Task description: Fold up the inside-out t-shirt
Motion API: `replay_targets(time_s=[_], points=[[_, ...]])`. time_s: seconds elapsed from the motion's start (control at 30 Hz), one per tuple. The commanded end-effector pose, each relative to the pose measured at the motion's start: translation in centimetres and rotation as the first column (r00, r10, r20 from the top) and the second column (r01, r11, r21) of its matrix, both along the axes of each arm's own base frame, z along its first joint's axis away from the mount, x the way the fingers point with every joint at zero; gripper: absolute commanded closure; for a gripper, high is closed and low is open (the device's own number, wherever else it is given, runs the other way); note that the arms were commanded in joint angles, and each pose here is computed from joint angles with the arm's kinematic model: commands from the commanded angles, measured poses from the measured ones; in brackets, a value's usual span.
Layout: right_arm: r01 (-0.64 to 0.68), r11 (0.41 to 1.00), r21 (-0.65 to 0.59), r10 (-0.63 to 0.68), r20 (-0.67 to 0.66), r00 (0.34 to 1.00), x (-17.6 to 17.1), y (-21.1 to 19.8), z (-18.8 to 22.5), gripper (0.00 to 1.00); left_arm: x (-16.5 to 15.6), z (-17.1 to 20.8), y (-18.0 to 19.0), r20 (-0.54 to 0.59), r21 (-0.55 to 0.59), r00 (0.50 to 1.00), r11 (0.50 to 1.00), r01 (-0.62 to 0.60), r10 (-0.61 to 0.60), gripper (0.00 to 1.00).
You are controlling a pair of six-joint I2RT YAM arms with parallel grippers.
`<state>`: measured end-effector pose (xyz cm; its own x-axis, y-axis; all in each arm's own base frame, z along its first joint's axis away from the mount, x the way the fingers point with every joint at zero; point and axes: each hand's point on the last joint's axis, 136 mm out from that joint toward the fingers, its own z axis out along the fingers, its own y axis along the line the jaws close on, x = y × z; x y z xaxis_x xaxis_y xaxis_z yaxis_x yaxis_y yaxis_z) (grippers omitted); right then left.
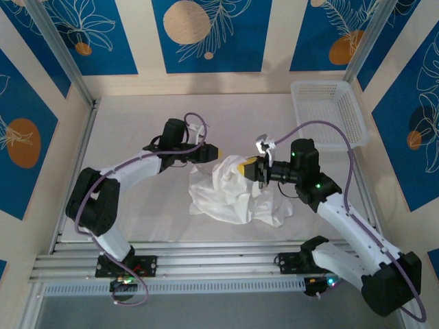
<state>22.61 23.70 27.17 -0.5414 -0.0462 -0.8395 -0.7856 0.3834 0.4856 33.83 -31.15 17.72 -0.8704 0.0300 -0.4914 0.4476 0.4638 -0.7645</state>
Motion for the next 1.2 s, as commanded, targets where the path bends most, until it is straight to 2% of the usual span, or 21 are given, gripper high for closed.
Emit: replay_targets(time_s=[0.0,0.17,0.27,0.37,0.47,0.6,0.7,0.77,0.83,0.9,0.93,0.97,1.03,1.1,1.17], points=[[0.005,1.000,0.011,-0.003,-0.204,0.979,0.1,0.1,-0.6,1.00,-0.1,3.5,1.5,0.122,0.003,0.992,0.999,-0.042,0.041,0.69],[0.097,0.993,-0.067,-0.114,-0.311,0.944,2.4,-0.4,-2.2,1.00,-3.1,7.5,4.3,0.273,0.037,0.949,0.984,-0.172,0.155,0.67],[0.114,0.990,-0.079,-0.134,-0.323,0.937,3.0,-0.4,-2.6,1.00,-6.5,8.5,2.8,0.372,0.110,0.923,0.983,-0.145,0.095,0.67],[0.118,0.990,-0.078,-0.138,-0.333,0.933,3.3,-0.4,-2.5,1.00,-8.4,7.2,0.6,0.412,0.225,0.911,0.969,-0.103,0.001,0.67],[0.116,0.991,-0.073,-0.134,-0.337,0.932,3.1,-0.3,-2.2,1.00,-8.2,5.3,-0.6,0.443,0.318,0.895,0.942,-0.107,-0.047,0.62],[0.096,0.993,-0.069,-0.114,-0.341,0.933,2.3,-0.2,-1.9,1.00,-6.6,3.9,-1.7,0.533,0.367,0.839,0.923,-0.113,-0.108,0.51],[0.071,0.996,-0.061,-0.088,-0.346,0.934,1.7,0.0,-1.7,1.00,-5.5,3.7,-2.7,0.535,0.389,0.833,0.916,-0.098,-0.138,0.49],[0.059,0.996,-0.060,-0.076,-0.350,0.934,1.4,0.1,-1.7,1.00,-5.4,4.2,-3.7,0.531,0.359,0.835,0.931,-0.068,-0.144,0.50],[0.062,0.996,-0.066,-0.081,-0.357,0.930,1.4,0.1,-2.0,1.00,-5.8,4.6,-4.7,0.523,0.318,0.838,0.948,-0.021,-0.156,0.56],[0.090,0.992,-0.084,-0.114,-0.364,0.924,1.8,-0.2,-2.4,1.00,-6.2,4.7,-5.3,0.505,0.300,0.845,0.954,0.023,-0.179,0.72],[0.117,0.988,-0.101,-0.147,-0.367,0.919,2.2,-0.5,-2.8,1.00,-6.6,5.0,-5.6,0.490,0.276,0.850,0.959,0.058,-0.192,0.89],[0.153,0.981,-0.121,-0.187,-0.369,0.911,2.8,-1.0,-3.3,1.00,-7.1,5.5,-5.9,0.460,0.225,0.864,0.968,0.108,-0.203,1.00],[0.242,0.954,-0.177,-0.293,-0.384,0.876,4.2,-2.8,-4.9,1.00,-7.9,7.4,-5.9,0.369,0.069,0.907,0.979,0.193,-0.205,1.00],[0.347,0.888,-0.300,-0.445,-0.376,0.813,5.8,-5.4,-7.6,1.00,-8.1,9.7,-5.6,0.250,-0.101,0.946,0.966,0.237,-0.205,1.00],[0.378,0.823,-0.423,-0.524,-0.312,0.792,6.7,-7.5,-10.2,1.00,-8.3,11.4,-5.3,0.188,-0.192,0.955,0.945,0.263,-0.228,1.00]])
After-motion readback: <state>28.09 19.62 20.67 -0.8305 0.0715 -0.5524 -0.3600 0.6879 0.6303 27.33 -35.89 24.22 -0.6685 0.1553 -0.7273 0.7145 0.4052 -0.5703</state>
